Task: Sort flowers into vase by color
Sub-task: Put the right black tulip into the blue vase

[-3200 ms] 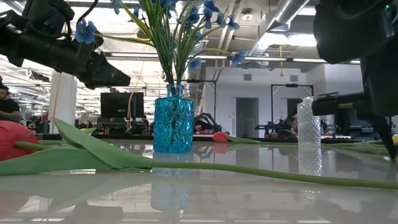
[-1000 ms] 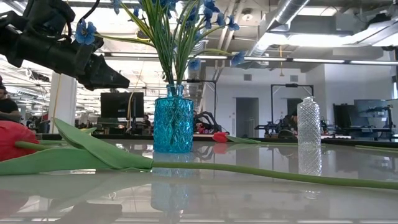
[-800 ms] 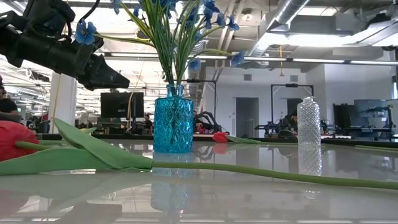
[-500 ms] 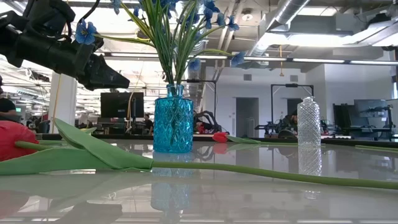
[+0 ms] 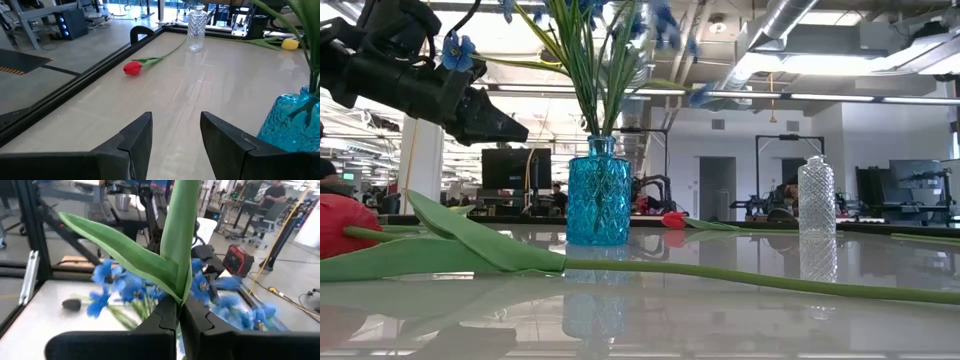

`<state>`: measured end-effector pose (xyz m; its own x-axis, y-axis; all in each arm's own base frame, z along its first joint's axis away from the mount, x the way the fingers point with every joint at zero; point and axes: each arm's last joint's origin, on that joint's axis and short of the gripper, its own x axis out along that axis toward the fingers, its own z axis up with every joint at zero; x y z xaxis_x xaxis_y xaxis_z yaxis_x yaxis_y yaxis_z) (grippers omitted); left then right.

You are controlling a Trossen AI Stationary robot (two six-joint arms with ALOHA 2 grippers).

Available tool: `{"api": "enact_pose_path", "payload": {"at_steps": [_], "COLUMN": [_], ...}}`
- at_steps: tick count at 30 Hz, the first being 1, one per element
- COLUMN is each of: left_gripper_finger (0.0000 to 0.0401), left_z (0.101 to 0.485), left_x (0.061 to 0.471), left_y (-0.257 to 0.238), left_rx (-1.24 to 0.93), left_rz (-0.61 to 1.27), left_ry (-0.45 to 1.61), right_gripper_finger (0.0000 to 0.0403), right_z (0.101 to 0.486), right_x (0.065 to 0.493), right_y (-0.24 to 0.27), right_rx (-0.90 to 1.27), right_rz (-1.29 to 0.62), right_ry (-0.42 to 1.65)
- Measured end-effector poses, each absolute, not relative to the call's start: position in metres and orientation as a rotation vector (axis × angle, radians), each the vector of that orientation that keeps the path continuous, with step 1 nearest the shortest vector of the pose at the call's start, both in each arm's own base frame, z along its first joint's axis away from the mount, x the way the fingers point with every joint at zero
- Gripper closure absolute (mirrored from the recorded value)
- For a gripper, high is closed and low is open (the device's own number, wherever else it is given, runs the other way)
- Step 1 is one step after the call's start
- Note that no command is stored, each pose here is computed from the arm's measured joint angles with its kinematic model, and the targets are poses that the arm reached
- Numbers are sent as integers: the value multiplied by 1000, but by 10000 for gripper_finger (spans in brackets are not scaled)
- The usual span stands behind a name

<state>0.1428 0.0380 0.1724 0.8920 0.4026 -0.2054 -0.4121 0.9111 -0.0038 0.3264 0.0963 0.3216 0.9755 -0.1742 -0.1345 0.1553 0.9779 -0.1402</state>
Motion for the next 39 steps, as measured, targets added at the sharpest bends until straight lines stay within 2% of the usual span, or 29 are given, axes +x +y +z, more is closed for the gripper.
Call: {"api": "enact_pose_path", "payload": {"at_steps": [22,29,39], "left_gripper_finger": [246,246,246], "left_z": [172,172,172], "left_x": [143,143,143], "left_y": [38,38,38], "left_rx": [-48,-49,-50], "left_rz": [422,422,420], "left_ry": [204,204,205], "right_gripper_finger": [358,317,210], "right_z": [286,272,288], "right_x": [350,357,345], "right_y": [88,87,84], "right_rx": [-72,-76,-20], "right_rz": [-155,-167,-183], "right_ry": [260,302,335]}}
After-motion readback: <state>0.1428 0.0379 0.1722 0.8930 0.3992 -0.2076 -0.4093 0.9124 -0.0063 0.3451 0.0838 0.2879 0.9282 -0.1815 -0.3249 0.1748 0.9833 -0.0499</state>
